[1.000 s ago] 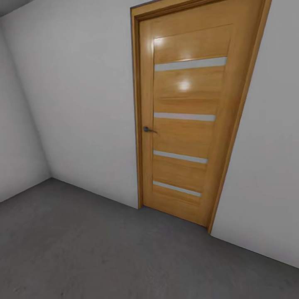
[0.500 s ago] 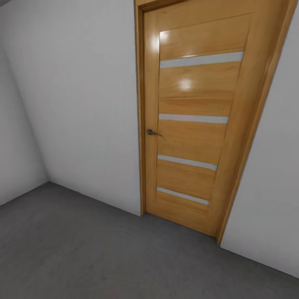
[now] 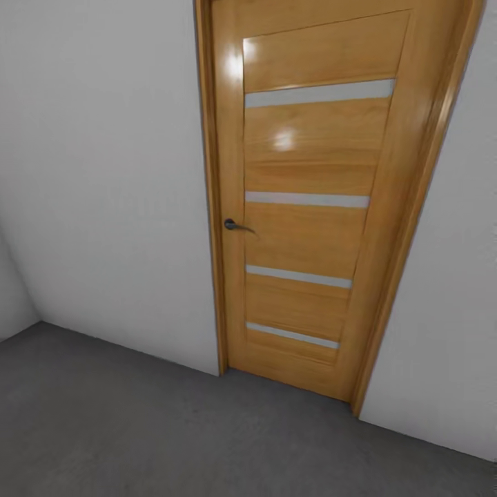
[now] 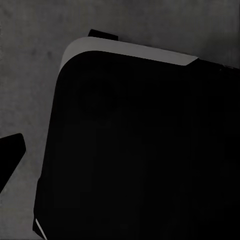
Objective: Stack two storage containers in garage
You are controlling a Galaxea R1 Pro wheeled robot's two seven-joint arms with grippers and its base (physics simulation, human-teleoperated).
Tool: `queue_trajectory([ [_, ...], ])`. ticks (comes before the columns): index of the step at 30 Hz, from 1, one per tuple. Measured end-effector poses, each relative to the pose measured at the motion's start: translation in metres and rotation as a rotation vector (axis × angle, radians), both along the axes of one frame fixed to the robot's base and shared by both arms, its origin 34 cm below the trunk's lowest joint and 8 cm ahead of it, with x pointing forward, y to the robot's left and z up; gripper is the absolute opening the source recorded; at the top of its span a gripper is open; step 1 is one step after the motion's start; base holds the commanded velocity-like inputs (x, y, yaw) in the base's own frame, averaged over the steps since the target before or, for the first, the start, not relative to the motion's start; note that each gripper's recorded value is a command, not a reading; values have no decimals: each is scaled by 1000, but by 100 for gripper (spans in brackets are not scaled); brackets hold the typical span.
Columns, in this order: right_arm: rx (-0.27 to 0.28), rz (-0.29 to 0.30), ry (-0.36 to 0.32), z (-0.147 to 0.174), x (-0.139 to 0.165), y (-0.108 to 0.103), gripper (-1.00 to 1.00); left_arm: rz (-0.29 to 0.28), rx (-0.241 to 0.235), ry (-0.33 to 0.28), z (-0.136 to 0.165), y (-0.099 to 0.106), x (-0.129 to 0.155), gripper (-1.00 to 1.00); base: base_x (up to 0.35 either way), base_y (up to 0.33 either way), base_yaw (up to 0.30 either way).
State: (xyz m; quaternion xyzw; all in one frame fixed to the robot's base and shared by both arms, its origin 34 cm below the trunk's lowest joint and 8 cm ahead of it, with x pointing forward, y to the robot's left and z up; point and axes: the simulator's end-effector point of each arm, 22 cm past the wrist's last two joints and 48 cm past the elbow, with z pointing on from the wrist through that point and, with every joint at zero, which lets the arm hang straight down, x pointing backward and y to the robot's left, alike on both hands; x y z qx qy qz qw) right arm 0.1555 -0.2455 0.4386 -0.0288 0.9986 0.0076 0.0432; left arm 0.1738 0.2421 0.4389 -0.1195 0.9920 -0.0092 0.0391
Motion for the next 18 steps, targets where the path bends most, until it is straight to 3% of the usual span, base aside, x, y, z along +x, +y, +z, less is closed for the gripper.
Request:
queue_trajectory([
  [5, -3, 0, 0, 0, 0, -2, 100, 0, 0, 0, 0, 0, 0, 100, 323, 124, -98],
  [18, -11, -3, 5, 0, -1, -4, 100, 0, 2, -8, 0, 0, 2, 100, 323, 140, -6],
])
